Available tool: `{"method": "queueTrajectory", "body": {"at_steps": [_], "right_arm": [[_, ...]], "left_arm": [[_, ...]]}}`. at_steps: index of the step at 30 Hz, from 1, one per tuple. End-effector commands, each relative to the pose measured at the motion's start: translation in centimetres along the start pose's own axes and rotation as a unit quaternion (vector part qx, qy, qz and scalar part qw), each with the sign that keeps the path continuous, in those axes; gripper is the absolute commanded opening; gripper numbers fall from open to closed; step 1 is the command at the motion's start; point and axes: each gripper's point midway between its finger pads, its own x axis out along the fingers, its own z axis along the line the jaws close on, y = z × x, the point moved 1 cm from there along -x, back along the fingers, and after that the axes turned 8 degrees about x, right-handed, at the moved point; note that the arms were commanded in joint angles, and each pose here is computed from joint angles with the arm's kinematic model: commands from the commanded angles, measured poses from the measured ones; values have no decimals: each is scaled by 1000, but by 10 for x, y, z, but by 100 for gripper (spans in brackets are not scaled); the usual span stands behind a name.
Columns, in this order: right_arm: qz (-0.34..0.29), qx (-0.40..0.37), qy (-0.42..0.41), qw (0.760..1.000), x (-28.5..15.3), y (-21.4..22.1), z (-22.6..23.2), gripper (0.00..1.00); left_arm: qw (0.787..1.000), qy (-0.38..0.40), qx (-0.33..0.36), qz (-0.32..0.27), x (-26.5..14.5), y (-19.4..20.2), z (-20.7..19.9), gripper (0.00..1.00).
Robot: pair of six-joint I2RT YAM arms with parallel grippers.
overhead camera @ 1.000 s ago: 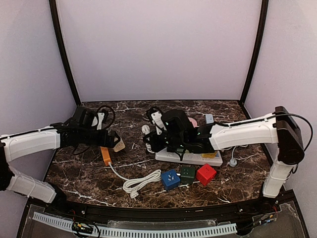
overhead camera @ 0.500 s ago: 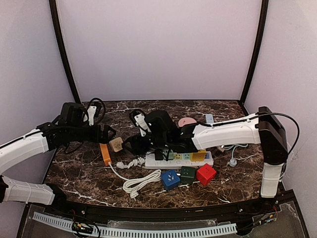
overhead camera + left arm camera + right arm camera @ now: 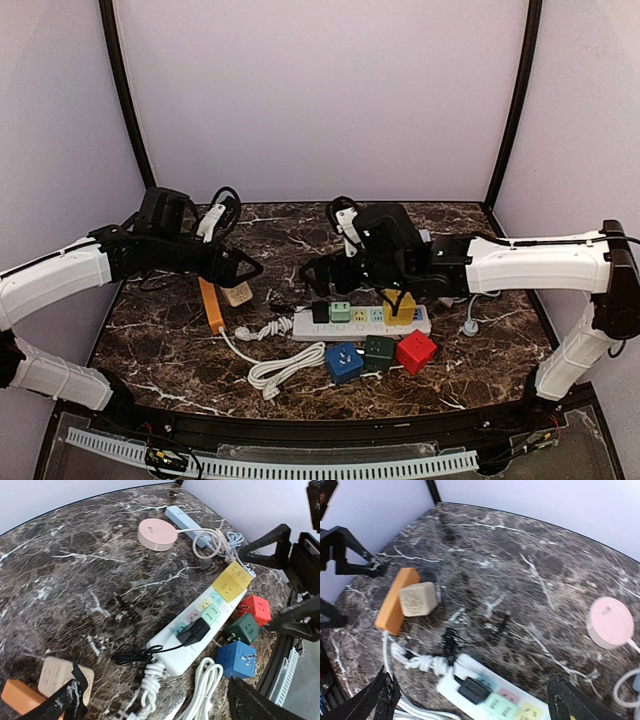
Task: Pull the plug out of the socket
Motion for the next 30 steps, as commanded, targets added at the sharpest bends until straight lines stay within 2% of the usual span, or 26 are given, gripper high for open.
{"method": "queueTrajectory", "body": {"at_steps": [1, 7, 10, 13, 19, 24, 30], "right_arm": [[64, 26, 156, 985, -25, 33, -81, 99], [115, 83, 228, 963, -60, 62, -129, 99], [135, 116, 248, 952, -70, 81, -144, 99], [147, 141, 256, 945, -74, 97, -152, 99], [168, 163, 279, 931, -70, 117, -168, 99], [170, 157, 276, 933, -56, 112, -163, 97], [168, 149, 278, 934, -40, 107, -162, 95]], "left_arm": [[995, 80, 33, 49, 16, -6, -30, 97], [986, 150, 39, 58, 39, -34, -55, 94], [987, 141, 42, 70, 54, -35, -59, 92], [988, 128, 60, 56, 59, -44, -63, 92], [989, 111, 69, 76, 71, -28, -56, 93], [989, 86, 72, 100, 79, -8, -45, 93], [989, 80, 73, 105, 78, -3, -43, 94]]}}
